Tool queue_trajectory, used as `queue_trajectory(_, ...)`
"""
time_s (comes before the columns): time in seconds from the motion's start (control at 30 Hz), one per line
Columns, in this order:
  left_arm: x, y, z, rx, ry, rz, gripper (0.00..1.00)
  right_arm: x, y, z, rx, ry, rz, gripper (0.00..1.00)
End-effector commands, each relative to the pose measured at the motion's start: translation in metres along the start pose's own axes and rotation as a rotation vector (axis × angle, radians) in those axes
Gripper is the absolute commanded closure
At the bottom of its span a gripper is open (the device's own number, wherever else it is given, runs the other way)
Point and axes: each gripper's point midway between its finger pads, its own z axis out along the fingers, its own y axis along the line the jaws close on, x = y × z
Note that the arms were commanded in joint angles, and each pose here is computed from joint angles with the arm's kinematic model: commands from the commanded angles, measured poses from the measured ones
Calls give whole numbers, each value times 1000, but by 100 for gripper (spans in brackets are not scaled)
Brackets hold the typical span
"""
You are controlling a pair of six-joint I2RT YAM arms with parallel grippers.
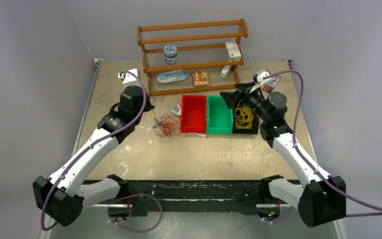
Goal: Untangle the cables
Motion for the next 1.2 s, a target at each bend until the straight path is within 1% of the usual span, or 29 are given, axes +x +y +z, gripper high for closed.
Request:
queue_trajectory(0.0, -53, -16, -24, 79, -101, 32, 100, -36, 37, 19, -124, -99, -71, 15)
queue_trajectory(0.17, -76, -35, -38, 175, -127, 59, 100, -28, 73, 39, -222, -92, -38, 15)
queue_trajectory(0.4, -102, -54, -52, 255, -161, 58, 100, -12, 127, 64, -364, -77, 3, 15)
queue_trajectory(0.53, -116, -64, -62, 305, -184, 54, 100, -9, 160, 79, -439, -78, 9, 16)
queue_trajectory(0.6, -122, -67, -65, 316, -192, 51, 100, 0, 172, 86, -464, -69, 14, 17)
queue_trajectory(0.63, -125, -68, -68, 321, -198, 48, 100, -5, 179, 90, -478, -84, 15, 17)
queue_trajectory(0.83, -146, -73, -81, 343, -236, 37, 100, 12, 198, 120, -521, -96, 23, 19)
queue_trajectory(1.03, -168, -82, -96, 384, -279, 27, 100, 32, 224, 145, -612, -92, 17, 21)
queue_trajectory(1.17, -179, -87, -103, 407, -299, 20, 100, 45, 233, 164, -631, -84, 19, 23)
